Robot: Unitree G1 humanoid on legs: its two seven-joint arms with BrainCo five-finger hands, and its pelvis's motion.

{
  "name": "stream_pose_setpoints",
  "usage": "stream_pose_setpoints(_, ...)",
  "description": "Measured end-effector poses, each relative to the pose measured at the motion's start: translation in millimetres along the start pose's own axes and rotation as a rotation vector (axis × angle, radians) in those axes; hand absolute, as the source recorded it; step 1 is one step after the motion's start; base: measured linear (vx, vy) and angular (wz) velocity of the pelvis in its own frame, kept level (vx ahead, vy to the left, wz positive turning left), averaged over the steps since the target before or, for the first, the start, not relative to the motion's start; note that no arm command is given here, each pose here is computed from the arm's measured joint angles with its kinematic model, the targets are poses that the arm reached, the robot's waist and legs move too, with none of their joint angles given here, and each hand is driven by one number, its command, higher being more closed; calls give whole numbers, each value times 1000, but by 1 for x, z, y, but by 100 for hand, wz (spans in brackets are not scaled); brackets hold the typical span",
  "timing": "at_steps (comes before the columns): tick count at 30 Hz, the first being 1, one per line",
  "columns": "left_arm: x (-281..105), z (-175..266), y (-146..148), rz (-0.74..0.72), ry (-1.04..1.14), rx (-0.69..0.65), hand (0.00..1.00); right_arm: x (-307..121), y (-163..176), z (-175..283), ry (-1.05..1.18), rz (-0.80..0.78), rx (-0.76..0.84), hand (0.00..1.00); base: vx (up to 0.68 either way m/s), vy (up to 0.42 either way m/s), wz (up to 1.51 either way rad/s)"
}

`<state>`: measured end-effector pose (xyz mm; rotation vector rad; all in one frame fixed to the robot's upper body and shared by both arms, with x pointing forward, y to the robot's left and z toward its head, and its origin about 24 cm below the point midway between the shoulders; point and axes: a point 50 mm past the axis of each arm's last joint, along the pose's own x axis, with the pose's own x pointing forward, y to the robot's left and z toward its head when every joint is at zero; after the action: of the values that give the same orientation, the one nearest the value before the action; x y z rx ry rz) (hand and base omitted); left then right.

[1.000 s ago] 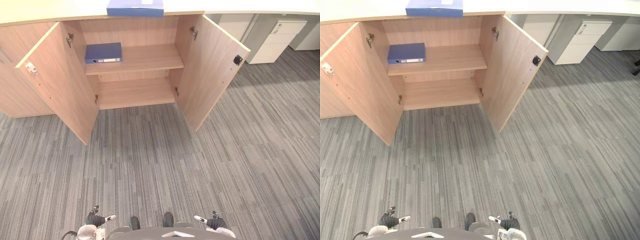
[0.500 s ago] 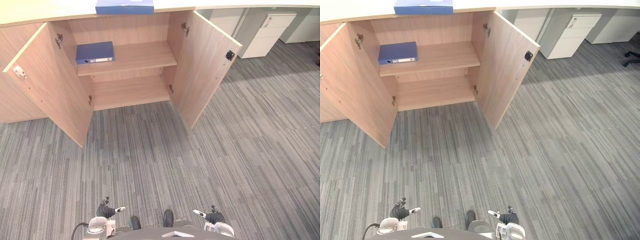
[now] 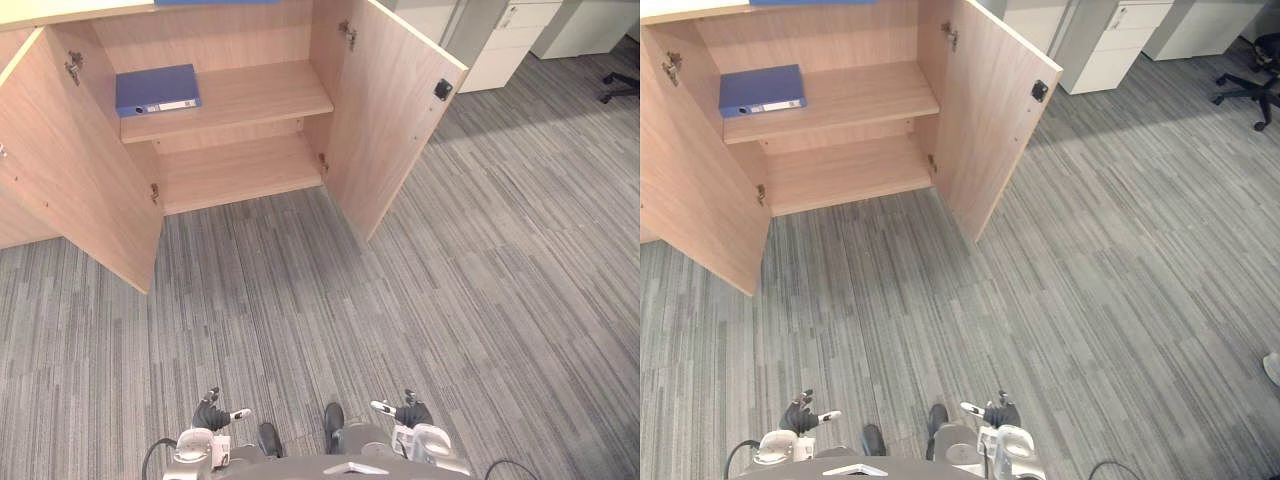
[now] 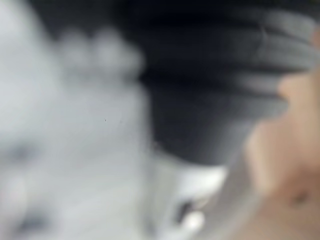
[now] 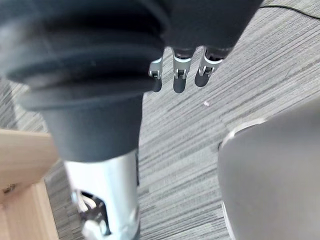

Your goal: Walk over to the cabinet, pick up the folder, carry it to the office cabinet, place the folder inside the office cabinet, then close the office cabinet door

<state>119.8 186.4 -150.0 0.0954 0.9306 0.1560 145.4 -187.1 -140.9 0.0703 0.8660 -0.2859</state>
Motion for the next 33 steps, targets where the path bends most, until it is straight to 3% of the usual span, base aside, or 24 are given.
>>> stream_pose_setpoints(10, 2, 8, -3, -6, -30, -3, 0, 4, 3, 23, -88, 14, 1, 0, 317, -43, 53)
stream_pose_setpoints(21, 4, 25, -13, 8, -91, -138, 0, 3, -5, 18, -75, -11, 25, 0, 448, -189, 9)
stream_pose_setpoints(27, 5, 32, -17, -20, -118, -83, 0, 1, -11, 12, -56, -33, 48, 0, 351, 151, -50)
stream_pose_setpoints(33, 8, 29, -2, -4, -93, -48, 0, -1, 2, 5, -33, -8, 59, 0, 340, 223, -52)
